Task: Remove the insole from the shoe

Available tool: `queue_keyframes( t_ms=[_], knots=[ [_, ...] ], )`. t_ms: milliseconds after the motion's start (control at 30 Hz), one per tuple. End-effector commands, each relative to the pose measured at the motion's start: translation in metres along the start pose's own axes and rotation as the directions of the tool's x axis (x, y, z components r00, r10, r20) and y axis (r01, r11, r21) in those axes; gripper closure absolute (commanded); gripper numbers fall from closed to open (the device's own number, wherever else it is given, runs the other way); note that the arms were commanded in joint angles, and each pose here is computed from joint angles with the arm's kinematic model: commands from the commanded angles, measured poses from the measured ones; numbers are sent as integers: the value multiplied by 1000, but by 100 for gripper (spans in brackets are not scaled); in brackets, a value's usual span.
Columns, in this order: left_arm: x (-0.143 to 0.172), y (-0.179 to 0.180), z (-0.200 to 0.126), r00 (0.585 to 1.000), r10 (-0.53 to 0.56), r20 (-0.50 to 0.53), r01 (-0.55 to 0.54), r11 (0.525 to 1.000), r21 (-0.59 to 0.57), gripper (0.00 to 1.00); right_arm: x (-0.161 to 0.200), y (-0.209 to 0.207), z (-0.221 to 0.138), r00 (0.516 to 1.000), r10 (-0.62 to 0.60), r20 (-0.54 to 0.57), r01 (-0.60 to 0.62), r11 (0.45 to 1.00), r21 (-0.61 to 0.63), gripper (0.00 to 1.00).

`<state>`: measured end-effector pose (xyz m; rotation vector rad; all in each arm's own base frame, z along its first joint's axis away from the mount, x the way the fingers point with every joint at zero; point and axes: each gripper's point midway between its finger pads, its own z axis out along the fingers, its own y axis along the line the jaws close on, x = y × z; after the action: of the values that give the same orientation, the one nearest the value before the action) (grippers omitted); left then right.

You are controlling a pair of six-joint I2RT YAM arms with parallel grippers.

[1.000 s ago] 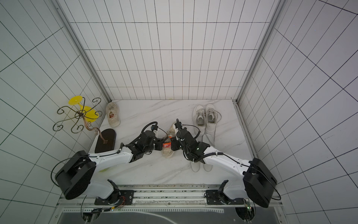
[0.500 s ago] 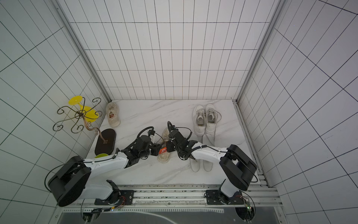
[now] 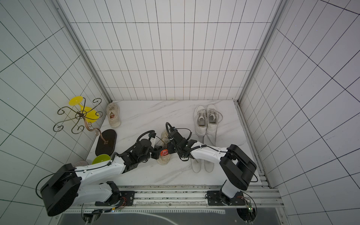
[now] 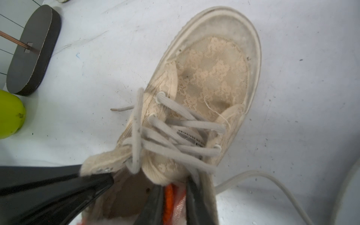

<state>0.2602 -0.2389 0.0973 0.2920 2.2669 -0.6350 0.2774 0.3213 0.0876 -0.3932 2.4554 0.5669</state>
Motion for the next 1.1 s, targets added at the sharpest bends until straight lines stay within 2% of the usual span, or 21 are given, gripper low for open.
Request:
queue_keyframes(
  t_ms=[0, 167, 433, 600, 900, 1067],
  knots=[
    [-33, -15, -11, 991, 21, 135, -26, 999, 34, 100, 13, -5, 3, 997, 10, -83, -6, 999, 51, 70],
    [-34, -17, -13, 989, 29, 143, -33, 999, 29, 100, 23, -1, 6, 991, 25, -131, -20, 999, 37, 64],
    [-36, -22, -18, 986, 39, 164, -46, 998, 38, 100, 43, 20, 20, 979, 13, -203, -18, 999, -28, 64],
    [-35, -21, -18, 985, 40, 167, -46, 998, 35, 100, 30, 40, 11, 987, -16, -159, 3, 996, -84, 65],
    [-37, -22, -22, 983, 34, 181, -43, 998, 45, 100, 11, 49, -11, 997, -2, -79, -7, 993, -118, 61],
    [-36, -24, -22, 982, 35, 183, -45, 998, 54, 100, 11, 57, -17, 997, -6, -76, -5, 990, -139, 60]
  ],
)
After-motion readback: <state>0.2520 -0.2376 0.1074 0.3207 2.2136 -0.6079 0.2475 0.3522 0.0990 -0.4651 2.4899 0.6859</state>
